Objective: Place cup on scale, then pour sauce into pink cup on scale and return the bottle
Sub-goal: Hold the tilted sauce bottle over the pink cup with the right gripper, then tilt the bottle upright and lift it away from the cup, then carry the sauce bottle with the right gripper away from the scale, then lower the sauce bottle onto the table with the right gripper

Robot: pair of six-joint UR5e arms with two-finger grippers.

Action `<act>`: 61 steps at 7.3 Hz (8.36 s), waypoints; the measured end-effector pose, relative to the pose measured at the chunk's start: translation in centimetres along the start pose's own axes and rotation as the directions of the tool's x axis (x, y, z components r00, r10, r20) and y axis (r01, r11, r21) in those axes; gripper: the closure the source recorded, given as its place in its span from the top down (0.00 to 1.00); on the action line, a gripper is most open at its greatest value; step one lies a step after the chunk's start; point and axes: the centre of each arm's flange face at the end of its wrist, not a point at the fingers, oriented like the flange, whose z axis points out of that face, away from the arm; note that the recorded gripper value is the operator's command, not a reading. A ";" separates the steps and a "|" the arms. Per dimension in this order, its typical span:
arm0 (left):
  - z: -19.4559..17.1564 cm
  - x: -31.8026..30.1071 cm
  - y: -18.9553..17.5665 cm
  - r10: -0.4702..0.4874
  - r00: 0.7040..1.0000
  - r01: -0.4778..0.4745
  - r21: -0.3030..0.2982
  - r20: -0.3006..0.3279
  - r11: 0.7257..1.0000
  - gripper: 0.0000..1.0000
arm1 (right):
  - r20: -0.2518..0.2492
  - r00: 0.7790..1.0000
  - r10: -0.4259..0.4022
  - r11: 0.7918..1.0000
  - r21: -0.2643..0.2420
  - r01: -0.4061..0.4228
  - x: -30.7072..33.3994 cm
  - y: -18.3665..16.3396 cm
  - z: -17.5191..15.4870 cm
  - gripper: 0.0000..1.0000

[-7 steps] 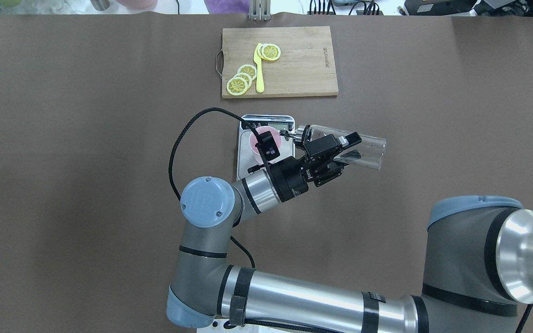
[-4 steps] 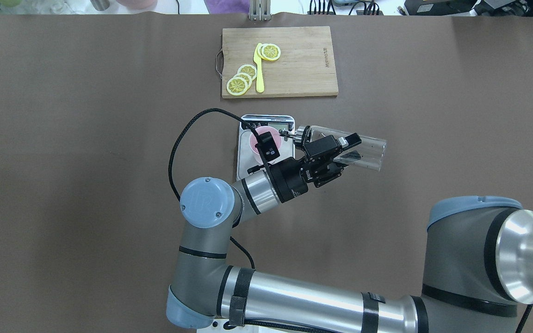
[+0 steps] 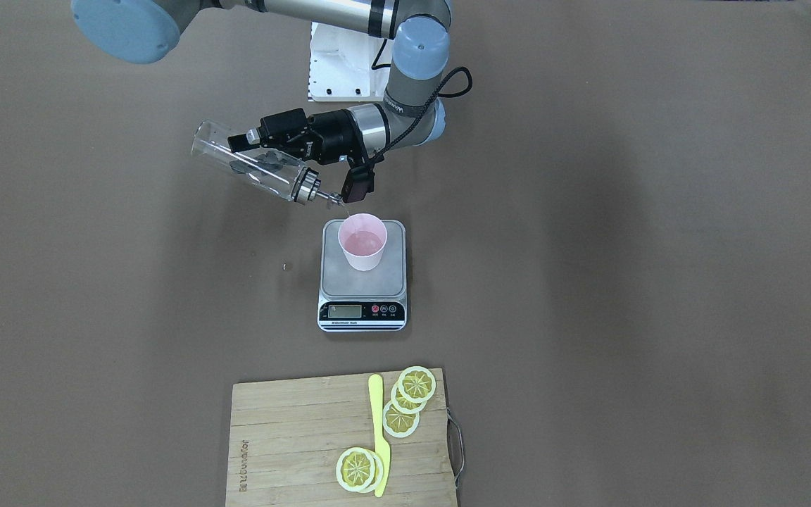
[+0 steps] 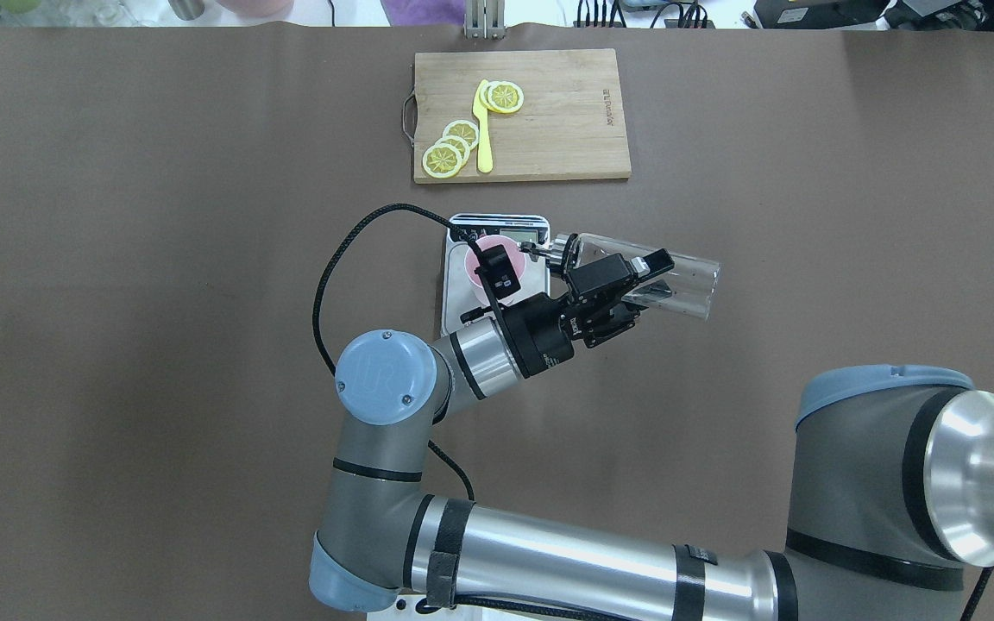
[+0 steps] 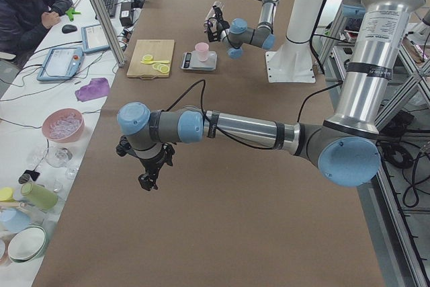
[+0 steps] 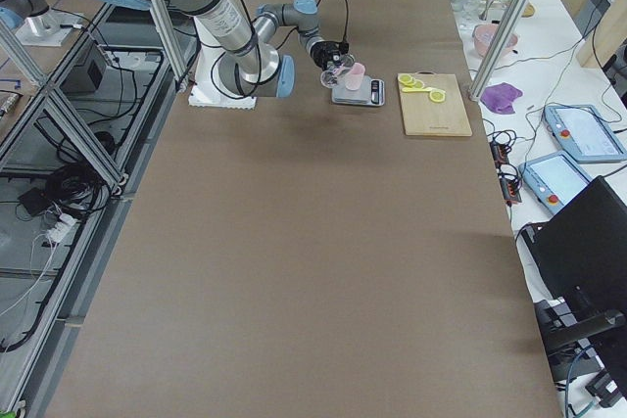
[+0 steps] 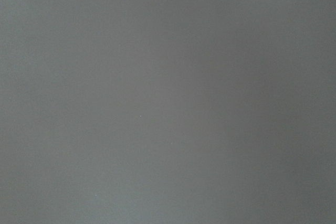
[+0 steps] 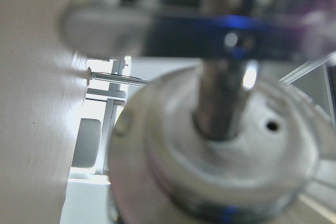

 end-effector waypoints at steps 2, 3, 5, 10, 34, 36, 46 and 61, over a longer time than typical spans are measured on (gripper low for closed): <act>0.0 0.0 0.0 0.000 1.000 0.000 0.001 0.000 1.000 0.98 | 0.010 1.000 0.028 1.000 0.003 -0.028 0.2 -0.1 -0.2 0.00; 0.0 0.0 0.0 0.001 1.000 -0.001 0.001 0.000 1.000 0.98 | 0.019 0.999 0.039 0.999 0.006 -0.039 0.4 -0.1 -0.5 0.00; 0.0 0.0 0.0 0.001 1.000 -0.001 0.001 0.000 1.000 0.98 | 0.046 0.997 0.063 0.998 0.012 -0.063 0.8 -0.4 -1.1 0.00; 0.0 0.0 0.0 0.001 1.000 -0.001 0.001 0.000 1.000 0.98 | 0.138 0.977 0.160 0.985 0.035 -0.166 0.8 -1.7 -1.9 0.00; -0.1 0.1 -0.1 0.005 1.000 -0.005 0.004 0.003 1.000 0.98 | 0.952 0.247 0.181 0.834 -0.015 -0.551 12.9 1.9 33.2 0.00; -0.2 0.1 -0.1 0.005 1.000 -0.005 0.004 0.004 1.000 0.98 | 0.974 0.163 0.156 0.816 -0.035 -0.577 9.9 3.0 37.4 0.00; -0.4 0.3 -0.3 0.013 1.000 -0.013 0.011 0.006 1.000 0.98 | 0.968 -0.188 0.168 0.675 -0.251 -0.693 -6.5 4.6 50.2 0.00; -0.4 0.3 -0.3 0.011 1.000 -0.011 0.011 0.005 1.000 0.98 | 0.952 -0.184 0.246 0.709 -0.306 -0.636 -10.7 7.2 53.1 0.00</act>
